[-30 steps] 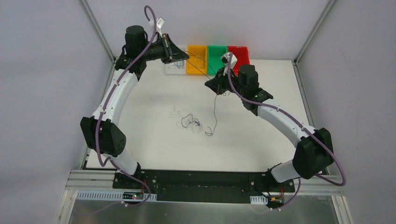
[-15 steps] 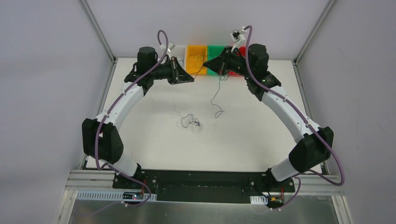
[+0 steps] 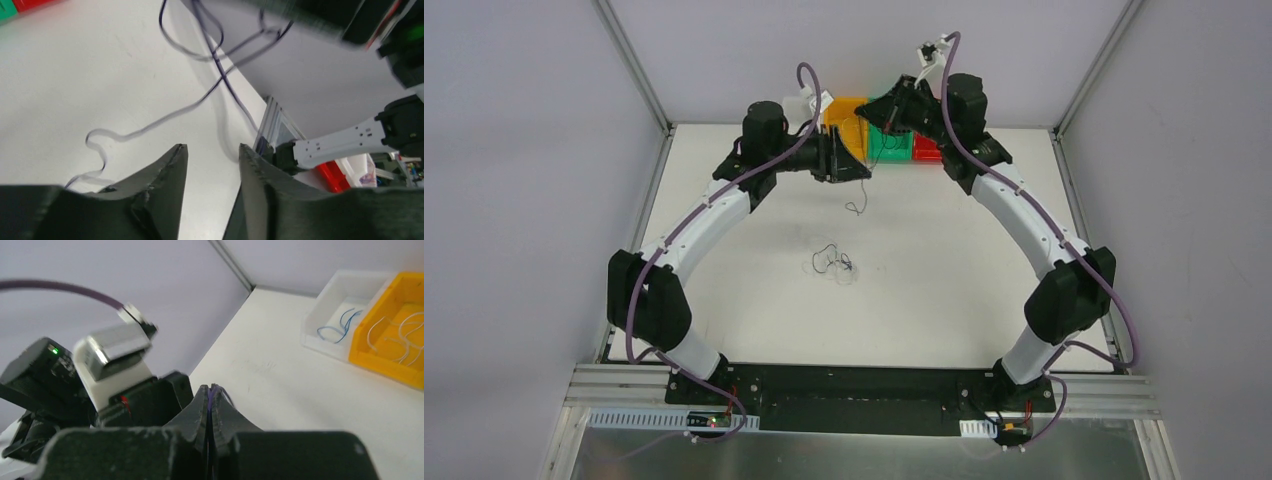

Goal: Untangle the cables

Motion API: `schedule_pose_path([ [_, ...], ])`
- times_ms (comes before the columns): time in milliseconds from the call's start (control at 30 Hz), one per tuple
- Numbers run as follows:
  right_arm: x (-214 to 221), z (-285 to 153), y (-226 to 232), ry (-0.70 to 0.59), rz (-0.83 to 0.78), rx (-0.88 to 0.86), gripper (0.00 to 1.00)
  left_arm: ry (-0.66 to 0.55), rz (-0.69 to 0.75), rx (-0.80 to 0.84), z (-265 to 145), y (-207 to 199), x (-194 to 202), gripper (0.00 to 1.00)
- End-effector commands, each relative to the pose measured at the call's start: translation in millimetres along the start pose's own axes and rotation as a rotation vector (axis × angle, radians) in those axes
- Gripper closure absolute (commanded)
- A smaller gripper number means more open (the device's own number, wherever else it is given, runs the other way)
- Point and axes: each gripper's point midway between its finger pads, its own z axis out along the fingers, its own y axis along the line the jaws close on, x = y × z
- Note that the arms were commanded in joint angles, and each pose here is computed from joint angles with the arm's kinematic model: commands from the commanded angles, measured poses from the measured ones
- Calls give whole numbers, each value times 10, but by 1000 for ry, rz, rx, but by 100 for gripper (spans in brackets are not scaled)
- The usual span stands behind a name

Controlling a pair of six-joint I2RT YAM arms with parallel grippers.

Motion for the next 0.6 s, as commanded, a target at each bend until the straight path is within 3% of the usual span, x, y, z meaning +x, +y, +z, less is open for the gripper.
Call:
schedule_pose_path([
  [0, -905, -156, 175, -271, -151, -13, 100, 104, -8, -45, -251, 80, 182, 39],
  [100, -901, -172, -119, -246, -202, 66, 100, 30, -6, -170, -594, 431, -93, 7],
  [133, -905, -169, -221, -238, -224, 97, 100, 10, -4, -207, -712, 535, -167, 2],
  [300, -1116, -65, -696, -290, -293, 219, 100, -7, 6, -309, -1096, 769, -253, 1],
  [567, -1698, 318, -1223, -460, -353, 267, 100, 15, -15, -371, -1240, 941, -97, 1],
])
